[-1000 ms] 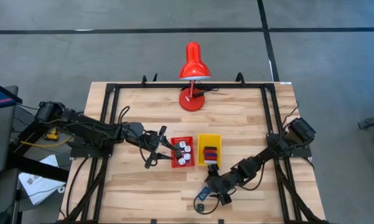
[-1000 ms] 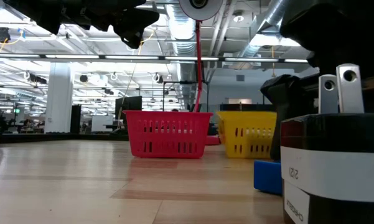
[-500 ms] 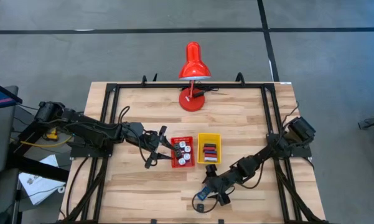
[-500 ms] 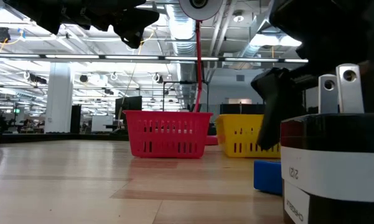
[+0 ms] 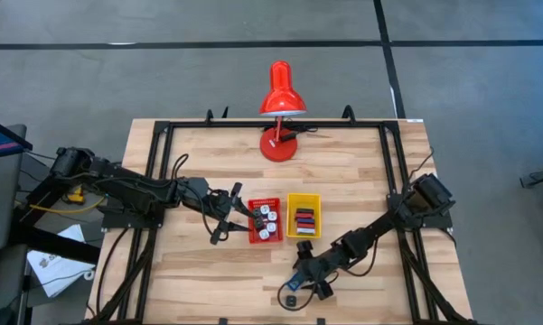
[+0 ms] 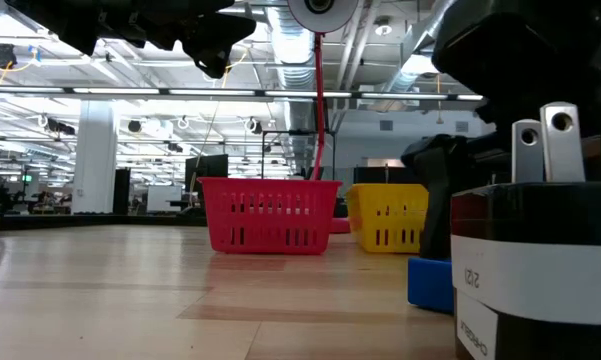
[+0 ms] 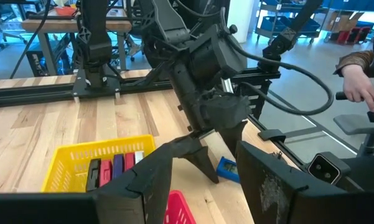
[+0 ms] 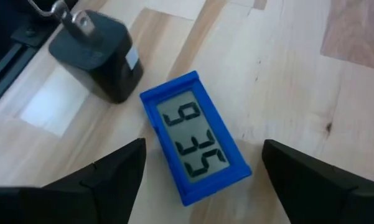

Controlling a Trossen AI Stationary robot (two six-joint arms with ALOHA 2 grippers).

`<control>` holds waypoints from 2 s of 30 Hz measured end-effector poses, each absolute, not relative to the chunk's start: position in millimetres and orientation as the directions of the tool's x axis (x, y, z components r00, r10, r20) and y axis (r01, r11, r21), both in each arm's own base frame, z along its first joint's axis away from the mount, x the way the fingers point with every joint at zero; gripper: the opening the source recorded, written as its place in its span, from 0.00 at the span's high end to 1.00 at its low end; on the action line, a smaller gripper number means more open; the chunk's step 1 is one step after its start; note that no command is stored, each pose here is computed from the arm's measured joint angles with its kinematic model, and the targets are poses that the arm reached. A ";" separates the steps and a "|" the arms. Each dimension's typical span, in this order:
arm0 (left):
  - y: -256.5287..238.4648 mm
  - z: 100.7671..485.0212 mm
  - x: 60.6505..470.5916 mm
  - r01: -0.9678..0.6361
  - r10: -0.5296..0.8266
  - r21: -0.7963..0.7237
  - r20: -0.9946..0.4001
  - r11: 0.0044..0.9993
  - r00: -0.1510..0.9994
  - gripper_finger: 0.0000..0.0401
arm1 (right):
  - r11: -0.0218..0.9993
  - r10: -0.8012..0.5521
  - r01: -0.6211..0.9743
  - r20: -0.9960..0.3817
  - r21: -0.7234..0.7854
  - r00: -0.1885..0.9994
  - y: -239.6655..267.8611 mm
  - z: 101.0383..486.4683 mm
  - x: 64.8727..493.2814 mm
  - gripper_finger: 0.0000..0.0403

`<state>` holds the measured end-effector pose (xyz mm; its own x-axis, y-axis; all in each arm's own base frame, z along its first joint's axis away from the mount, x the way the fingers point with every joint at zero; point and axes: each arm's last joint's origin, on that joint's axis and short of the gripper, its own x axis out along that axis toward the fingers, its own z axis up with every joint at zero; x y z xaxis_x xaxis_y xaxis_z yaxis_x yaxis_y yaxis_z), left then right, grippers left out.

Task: Pick & Place Office items
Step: Put the blue digital timer into the yellow bin

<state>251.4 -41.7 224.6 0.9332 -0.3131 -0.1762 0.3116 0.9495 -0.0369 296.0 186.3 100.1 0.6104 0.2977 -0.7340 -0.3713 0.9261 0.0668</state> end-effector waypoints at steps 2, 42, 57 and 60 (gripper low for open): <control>-41.7 224.6 251.4 0.312 -0.313 -0.037 -0.176 0.949 0.933 0.57 | 0.928 0.296 -0.367 -0.737 0.070 0.608 186.4 100.2 295.6 0.25; -32.0 231.7 253.9 -0.029 0.006 -0.218 -0.105 0.976 0.994 0.57 | 0.849 -0.520 0.411 -0.392 -0.332 0.759 122.7 200.5 281.8 0.64; -4.6 209.3 268.5 -0.184 0.128 -0.355 -0.176 0.917 0.976 0.33 | 0.810 -0.550 0.389 -0.338 -0.439 0.764 88.4 211.4 304.7 0.63; -1.4 204.7 270.2 -0.210 0.142 -0.379 -0.198 0.901 0.970 0.27 | 0.807 -0.556 0.395 -0.338 -0.439 0.759 84.8 207.9 308.9 0.63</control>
<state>270.2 -1.4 204.7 0.9698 0.1424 -0.1979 -0.2096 0.9015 -0.3787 308.9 84.8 207.9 0.7593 -0.5559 -0.3384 0.3948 0.8068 -0.4395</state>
